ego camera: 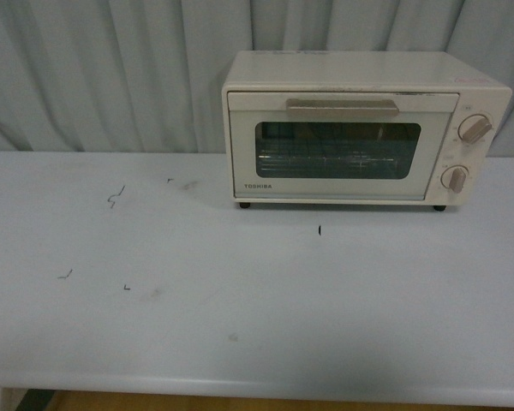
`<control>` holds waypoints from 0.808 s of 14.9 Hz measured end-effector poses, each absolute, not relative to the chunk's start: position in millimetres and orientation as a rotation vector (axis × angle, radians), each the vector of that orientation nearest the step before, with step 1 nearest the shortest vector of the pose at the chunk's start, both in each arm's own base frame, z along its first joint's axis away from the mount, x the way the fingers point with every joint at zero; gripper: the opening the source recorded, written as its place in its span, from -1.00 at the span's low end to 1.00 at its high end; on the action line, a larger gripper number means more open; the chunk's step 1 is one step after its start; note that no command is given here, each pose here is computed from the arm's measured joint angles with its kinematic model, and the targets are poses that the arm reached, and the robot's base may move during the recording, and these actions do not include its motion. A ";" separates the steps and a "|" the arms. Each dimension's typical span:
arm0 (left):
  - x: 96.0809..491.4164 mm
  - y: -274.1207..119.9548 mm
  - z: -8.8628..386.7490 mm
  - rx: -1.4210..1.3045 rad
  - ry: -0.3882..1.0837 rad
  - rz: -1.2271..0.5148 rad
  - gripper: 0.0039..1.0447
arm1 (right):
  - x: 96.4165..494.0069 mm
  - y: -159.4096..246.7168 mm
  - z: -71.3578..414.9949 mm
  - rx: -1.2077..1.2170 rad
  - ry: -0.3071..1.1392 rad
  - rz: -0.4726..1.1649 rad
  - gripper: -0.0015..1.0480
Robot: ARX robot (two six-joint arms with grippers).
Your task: Open oven
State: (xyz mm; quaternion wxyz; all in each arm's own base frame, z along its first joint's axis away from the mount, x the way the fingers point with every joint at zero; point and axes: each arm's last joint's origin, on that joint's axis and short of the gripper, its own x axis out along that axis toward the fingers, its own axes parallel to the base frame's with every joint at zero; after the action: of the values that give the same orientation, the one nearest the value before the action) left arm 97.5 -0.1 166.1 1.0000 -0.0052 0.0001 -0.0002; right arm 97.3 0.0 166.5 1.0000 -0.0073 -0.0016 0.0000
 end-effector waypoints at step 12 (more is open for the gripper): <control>97.5 -0.1 166.1 -0.010 0.001 -0.001 0.88 | 97.3 0.0 166.6 -0.015 -0.004 0.000 0.87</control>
State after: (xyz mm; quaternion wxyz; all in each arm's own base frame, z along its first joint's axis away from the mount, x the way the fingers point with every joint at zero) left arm 97.5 -0.1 166.1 1.0000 -0.0052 0.0003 -0.0004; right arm 97.3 0.0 166.6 1.0000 -0.0073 -0.0018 0.0000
